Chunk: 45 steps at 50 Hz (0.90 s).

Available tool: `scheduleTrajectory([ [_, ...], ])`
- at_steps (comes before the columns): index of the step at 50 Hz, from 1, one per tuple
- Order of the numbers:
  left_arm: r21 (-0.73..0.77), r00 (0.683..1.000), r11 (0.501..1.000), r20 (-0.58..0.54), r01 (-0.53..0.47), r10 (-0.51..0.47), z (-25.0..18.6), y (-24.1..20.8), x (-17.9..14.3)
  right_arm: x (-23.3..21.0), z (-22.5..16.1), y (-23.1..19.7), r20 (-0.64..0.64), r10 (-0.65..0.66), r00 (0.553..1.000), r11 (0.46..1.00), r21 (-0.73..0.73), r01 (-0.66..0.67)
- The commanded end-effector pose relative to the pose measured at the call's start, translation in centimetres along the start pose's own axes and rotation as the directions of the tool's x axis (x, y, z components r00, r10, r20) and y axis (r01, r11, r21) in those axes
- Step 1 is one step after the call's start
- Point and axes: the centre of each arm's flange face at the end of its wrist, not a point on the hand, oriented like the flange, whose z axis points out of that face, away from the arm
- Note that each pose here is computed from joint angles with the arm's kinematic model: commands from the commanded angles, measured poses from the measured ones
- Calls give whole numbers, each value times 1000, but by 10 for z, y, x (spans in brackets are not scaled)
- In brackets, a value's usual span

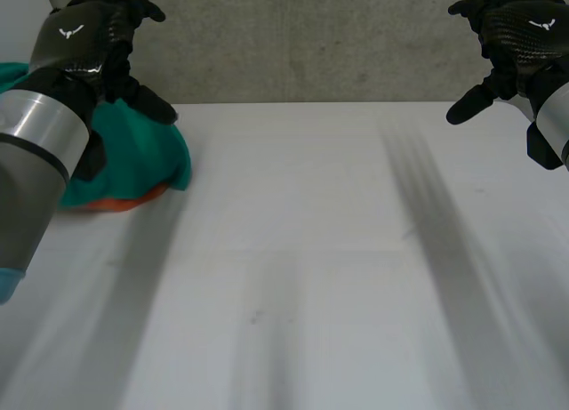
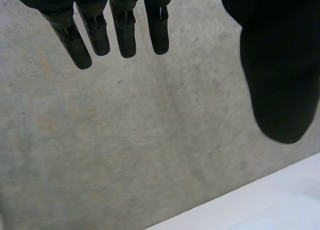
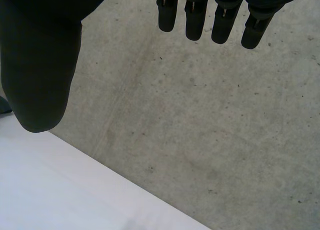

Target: Fold the laundry.

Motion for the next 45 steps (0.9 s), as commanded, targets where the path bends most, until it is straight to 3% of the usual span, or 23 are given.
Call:
scheduleTrajectory([
  [1, -49, 944, 955, 144, -294, 298, 59, 33, -60, -1, 1, -1, 4, -4, 1000, 1000, 4, 4],
  [7, -60, 841, 865, 207, -498, 499, 108, 76, -97, -1, 1, 1, 8, -6, 1000, 1000, 0, 6],
  [8, -62, 804, 833, 229, -550, 548, 119, 89, -108, -1, 1, 1, 8, -6, 1000, 1000, -1, 6],
  [11, -75, 744, 783, 267, -617, 612, 131, 108, -129, -2, 2, 4, 11, -20, 1000, 1000, -8, 20],
  [12, -90, 709, 753, 281, -651, 647, 137, 123, -142, -2, 1, 4, 11, -25, 1000, 1000, -10, 25],
  [16, -131, 650, 700, 285, -702, 705, 147, 163, -159, -4, 1, 6, 17, -46, 999, 999, -16, 47],
  [20, -165, 628, 675, 262, -720, 733, 149, 194, -166, -5, 1, 9, 20, -54, 998, 998, -23, 55],
  [25, -170, 627, 673, 255, -720, 736, 152, 205, -167, -5, 6, 20, 23, -53, 998, 997, -54, 54],
  [30, -99, 648, 697, 296, -710, 702, 154, 167, -152, -5, 7, 22, 22, -54, 998, 997, -57, 56],
  [34, 83, 727, 750, 333, -656, 600, 147, 87, -112, -3, 8, 20, 19, -62, 998, 997, -53, 63],
  [35, 152, 772, 774, 320, -614, 550, 140, 64, -92, -2, 9, 20, 17, -64, 998, 997, -52, 64],
  [38, 244, 839, 810, 274, -533, 470, 127, 34, -61, -1, 9, 19, 12, -66, 998, 997, -49, 66],
  [39, 303, 880, 829, 237, -470, 412, 115, 12, -41, -1, 9, 19, 14, -66, 998, 997, -49, 66],
  [42, 358, 934, 863, 155, -356, 321, 90, -14, -12, 0, 9, 19, 12, -68, 998, 997, -48, 68],
  [43, 361, 963, 892, 83, -271, 258, 72, -22, 6, 0, 9, 19, 12, -68, 998, 997, -48, 68],
  [45, 347, 981, 919, 12, -185, 193, 55, -25, 22, 0, 9, 19, 9, -68, 998, 997, -47, 69],
])
